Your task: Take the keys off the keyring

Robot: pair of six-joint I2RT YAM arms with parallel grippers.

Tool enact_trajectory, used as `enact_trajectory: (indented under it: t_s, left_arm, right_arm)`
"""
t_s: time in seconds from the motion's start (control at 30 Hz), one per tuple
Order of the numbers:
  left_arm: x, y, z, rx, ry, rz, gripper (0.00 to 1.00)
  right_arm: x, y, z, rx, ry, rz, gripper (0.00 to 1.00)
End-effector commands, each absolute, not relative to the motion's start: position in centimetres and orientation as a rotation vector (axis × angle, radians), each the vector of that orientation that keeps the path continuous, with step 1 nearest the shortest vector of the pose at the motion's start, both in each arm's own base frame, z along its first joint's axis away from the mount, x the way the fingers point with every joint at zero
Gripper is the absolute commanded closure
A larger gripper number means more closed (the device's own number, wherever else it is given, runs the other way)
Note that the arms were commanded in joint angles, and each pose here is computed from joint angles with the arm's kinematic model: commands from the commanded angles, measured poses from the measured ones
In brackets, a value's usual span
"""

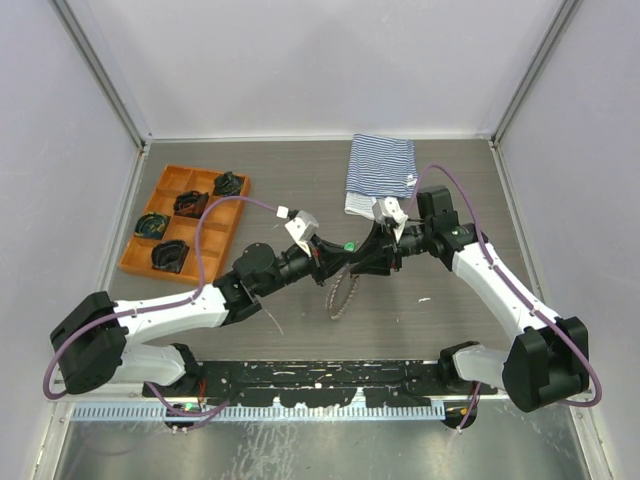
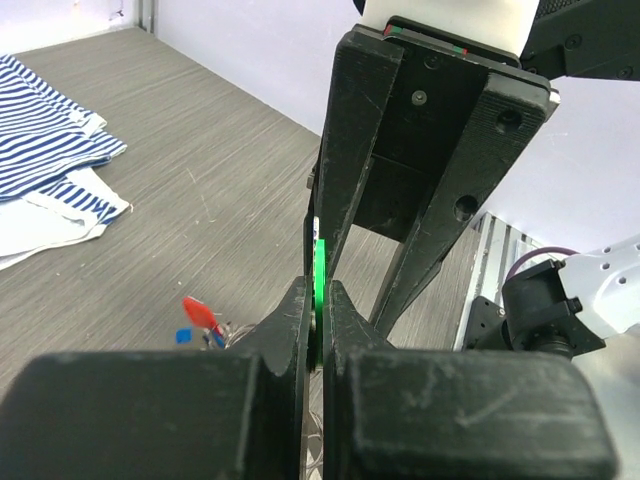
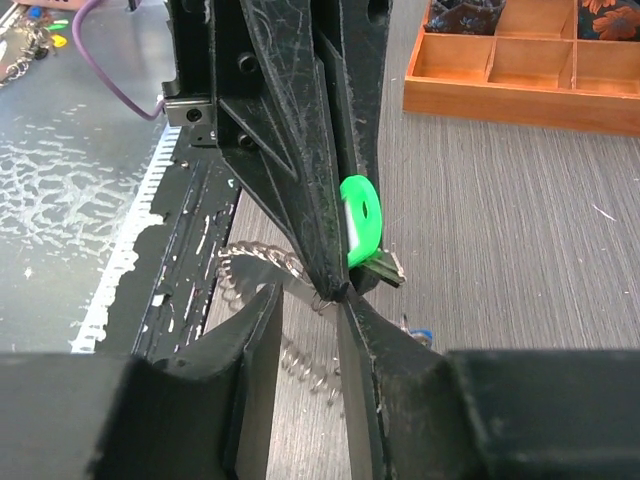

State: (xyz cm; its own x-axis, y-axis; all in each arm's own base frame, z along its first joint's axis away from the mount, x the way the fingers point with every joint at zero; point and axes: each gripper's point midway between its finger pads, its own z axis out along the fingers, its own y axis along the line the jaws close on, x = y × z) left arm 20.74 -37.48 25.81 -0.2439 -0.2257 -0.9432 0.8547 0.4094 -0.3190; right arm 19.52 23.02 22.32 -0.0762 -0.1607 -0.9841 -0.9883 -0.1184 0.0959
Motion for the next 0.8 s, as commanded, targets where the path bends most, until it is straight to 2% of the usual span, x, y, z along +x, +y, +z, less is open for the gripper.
enact_trajectory:
  t_s: [0.0, 0.3, 0.53, 0.77]
  left_arm:
    - [21.2, -37.4, 32.1, 0.493, 1.29, -1.196, 1.0]
    - [21.1, -37.2, 33.0, 0.467, 1.26, -1.217, 1.0]
    - [21.0, -37.3, 33.3, 0.469, 1.25, -1.227, 1.0]
    - [20.9, -37.3, 33.4, 0.466, 1.25, -1.233, 1.0]
  right_arm:
    - [19.9, 23.3, 22.9, -1.375, 1.311, 1.268, 0.67]
    - [20.7, 23.4, 22.7, -1.337, 1.363, 1.249, 0.71]
    - [20.6, 23.4, 23.0, -1.339, 1.352, 1.26, 0.81]
    - [20.3, 23.5, 23.3, -1.338, 1.339, 1.284, 0.8]
